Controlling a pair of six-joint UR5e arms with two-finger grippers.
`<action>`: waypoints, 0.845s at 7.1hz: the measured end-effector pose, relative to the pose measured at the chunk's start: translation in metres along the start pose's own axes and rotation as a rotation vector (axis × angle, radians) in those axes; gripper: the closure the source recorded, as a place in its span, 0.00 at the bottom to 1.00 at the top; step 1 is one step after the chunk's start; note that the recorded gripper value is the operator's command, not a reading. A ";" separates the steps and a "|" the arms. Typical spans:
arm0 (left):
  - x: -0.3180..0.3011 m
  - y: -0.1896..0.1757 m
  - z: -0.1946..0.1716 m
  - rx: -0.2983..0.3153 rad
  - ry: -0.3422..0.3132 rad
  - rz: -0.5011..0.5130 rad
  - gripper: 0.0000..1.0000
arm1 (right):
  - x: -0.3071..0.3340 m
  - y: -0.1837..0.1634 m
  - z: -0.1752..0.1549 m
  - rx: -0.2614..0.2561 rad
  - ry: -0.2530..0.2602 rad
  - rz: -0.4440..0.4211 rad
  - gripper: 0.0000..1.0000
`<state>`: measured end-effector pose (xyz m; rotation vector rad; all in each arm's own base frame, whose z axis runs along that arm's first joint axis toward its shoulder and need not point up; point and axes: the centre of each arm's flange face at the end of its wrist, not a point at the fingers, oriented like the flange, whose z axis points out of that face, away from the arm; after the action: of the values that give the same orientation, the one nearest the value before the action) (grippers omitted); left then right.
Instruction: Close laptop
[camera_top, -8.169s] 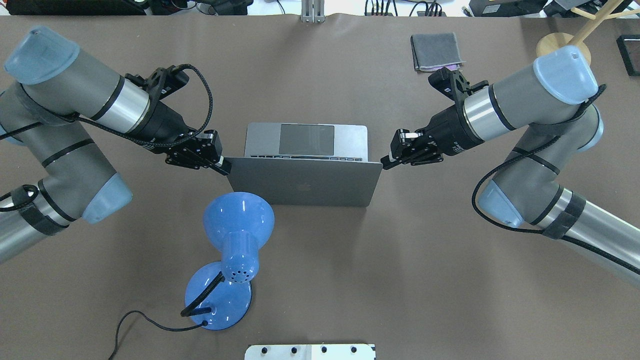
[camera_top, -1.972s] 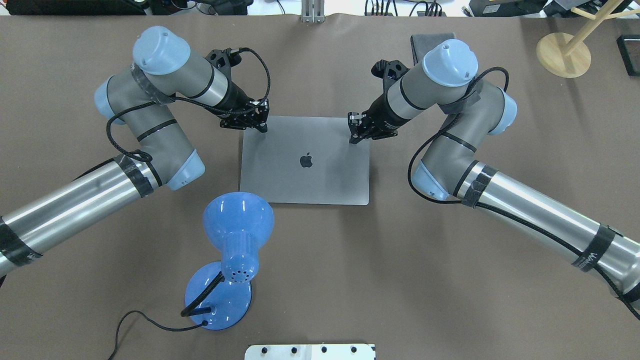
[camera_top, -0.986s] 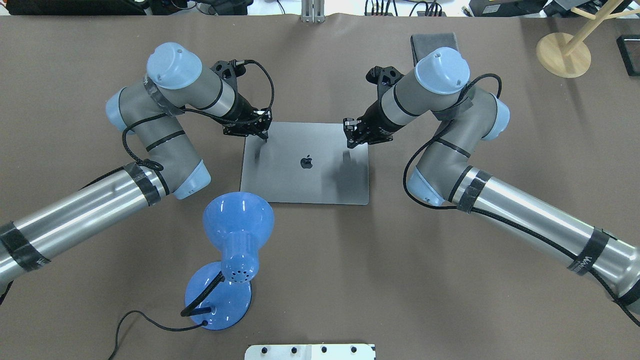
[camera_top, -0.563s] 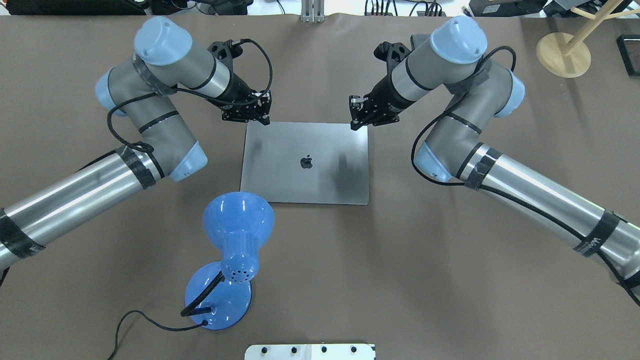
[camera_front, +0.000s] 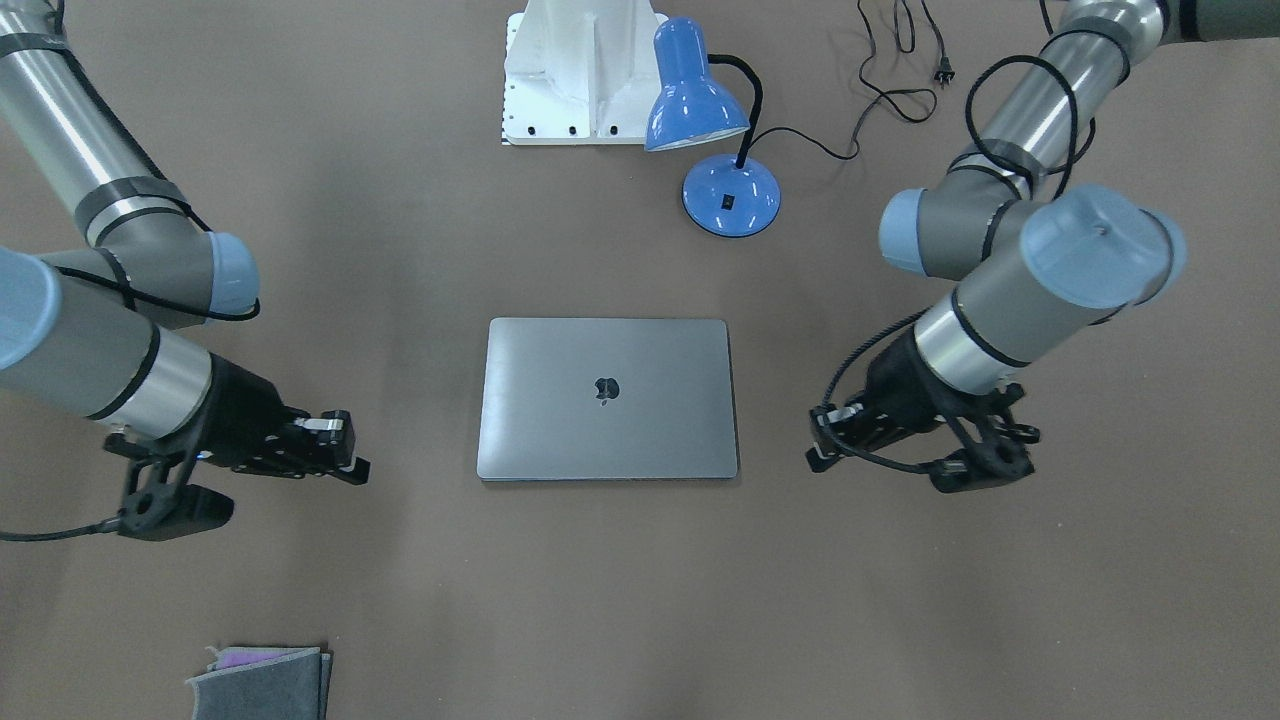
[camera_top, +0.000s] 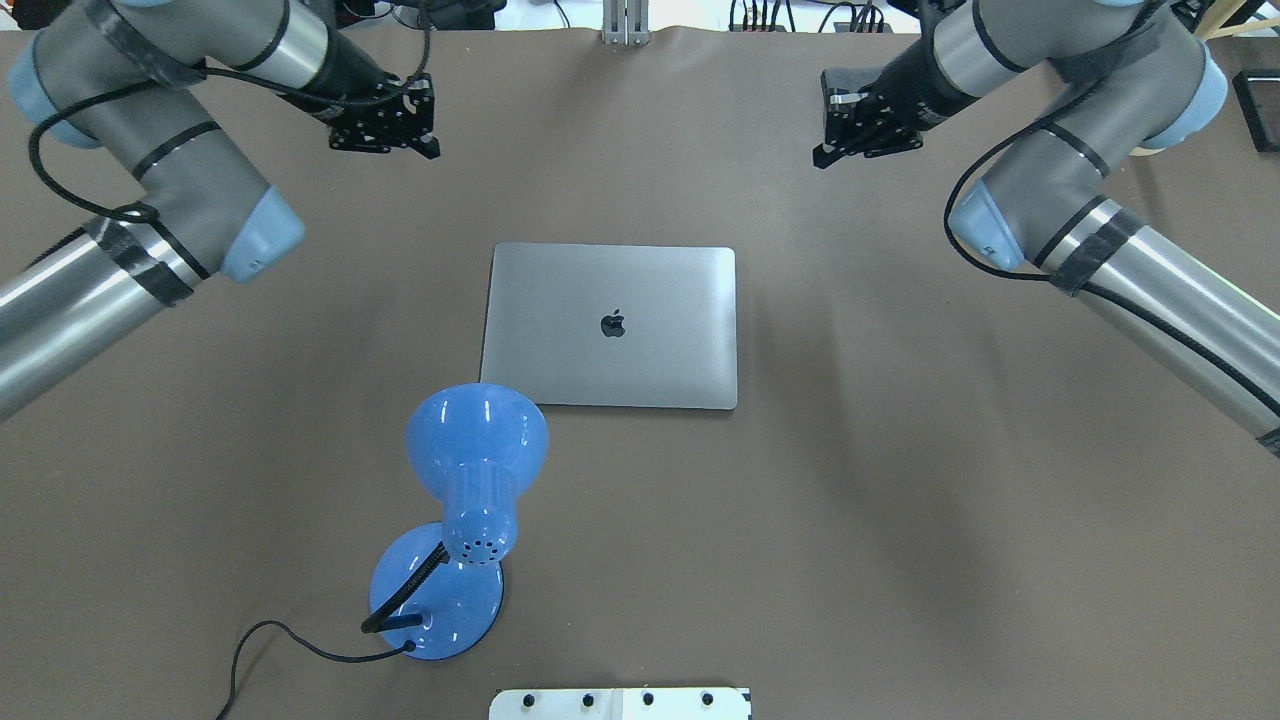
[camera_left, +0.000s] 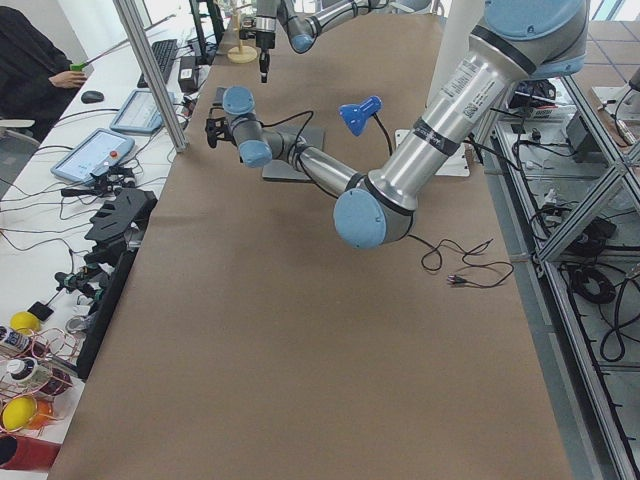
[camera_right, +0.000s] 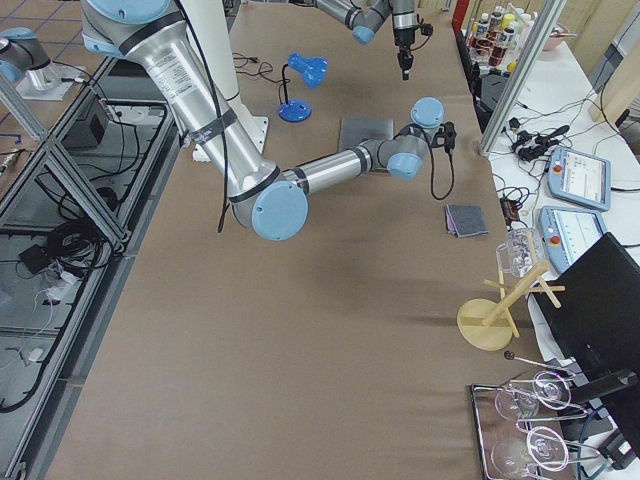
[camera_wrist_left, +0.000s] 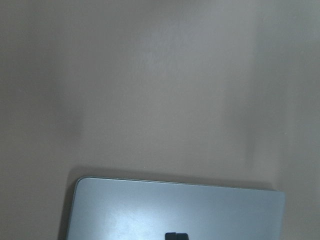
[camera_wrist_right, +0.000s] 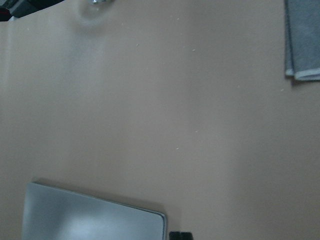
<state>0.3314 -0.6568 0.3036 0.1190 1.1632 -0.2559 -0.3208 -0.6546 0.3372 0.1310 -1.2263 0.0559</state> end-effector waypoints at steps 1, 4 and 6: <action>-0.052 -0.025 -0.023 0.052 -0.046 0.044 0.02 | 0.034 -0.010 -0.016 0.026 0.040 0.006 0.00; -0.195 -0.074 -0.113 0.160 -0.166 0.150 0.02 | 0.140 -0.055 -0.093 0.015 0.251 -0.082 0.00; -0.291 -0.072 -0.161 0.145 -0.277 0.204 0.02 | 0.210 -0.064 -0.152 -0.035 0.362 -0.136 0.00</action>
<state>0.0615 -0.6506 0.5101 0.3183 0.8497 -0.1693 -0.1007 -0.7046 0.4801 0.1655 -0.8541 -0.0589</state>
